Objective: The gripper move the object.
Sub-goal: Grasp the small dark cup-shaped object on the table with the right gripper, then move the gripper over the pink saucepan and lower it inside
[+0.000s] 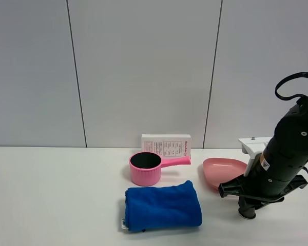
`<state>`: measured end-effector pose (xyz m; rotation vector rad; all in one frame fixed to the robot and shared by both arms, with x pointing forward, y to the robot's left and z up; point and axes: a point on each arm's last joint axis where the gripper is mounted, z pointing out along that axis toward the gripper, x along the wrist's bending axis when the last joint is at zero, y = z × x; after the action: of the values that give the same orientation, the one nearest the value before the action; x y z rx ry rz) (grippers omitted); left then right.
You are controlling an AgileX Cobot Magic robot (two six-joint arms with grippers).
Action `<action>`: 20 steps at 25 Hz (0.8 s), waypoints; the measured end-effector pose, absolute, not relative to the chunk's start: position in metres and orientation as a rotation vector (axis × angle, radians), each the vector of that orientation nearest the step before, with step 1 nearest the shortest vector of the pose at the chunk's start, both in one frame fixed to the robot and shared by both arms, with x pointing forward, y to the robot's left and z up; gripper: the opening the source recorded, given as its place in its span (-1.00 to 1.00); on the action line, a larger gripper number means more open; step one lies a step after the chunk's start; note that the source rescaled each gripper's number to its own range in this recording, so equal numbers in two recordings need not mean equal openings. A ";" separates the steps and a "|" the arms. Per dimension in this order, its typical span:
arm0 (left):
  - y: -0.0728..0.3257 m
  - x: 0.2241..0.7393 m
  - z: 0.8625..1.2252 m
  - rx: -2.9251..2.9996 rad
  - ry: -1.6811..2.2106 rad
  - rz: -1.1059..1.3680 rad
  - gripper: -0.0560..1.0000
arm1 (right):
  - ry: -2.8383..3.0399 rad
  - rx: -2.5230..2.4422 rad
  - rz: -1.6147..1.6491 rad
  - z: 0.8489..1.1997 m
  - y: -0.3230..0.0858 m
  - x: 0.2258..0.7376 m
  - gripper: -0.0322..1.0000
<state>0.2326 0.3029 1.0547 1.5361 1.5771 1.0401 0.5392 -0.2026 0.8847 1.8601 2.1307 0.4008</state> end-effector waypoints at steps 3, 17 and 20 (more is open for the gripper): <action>0.303 0.233 1.055 1.536 1.577 1.040 1.00 | 2.131 1.860 0.401 0.885 -0.203 0.539 -0.94; 0.303 0.233 1.055 1.536 1.577 1.040 1.00 | 2.101 1.846 0.415 0.930 -0.208 0.528 -0.94; 0.303 0.233 1.055 1.536 1.577 1.040 1.00 | 2.135 1.781 0.493 0.955 -0.202 0.524 -0.94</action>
<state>0.2326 0.3029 1.0547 1.5361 1.5771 1.0401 0.5244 -0.2021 0.9548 1.7808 2.1354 0.4934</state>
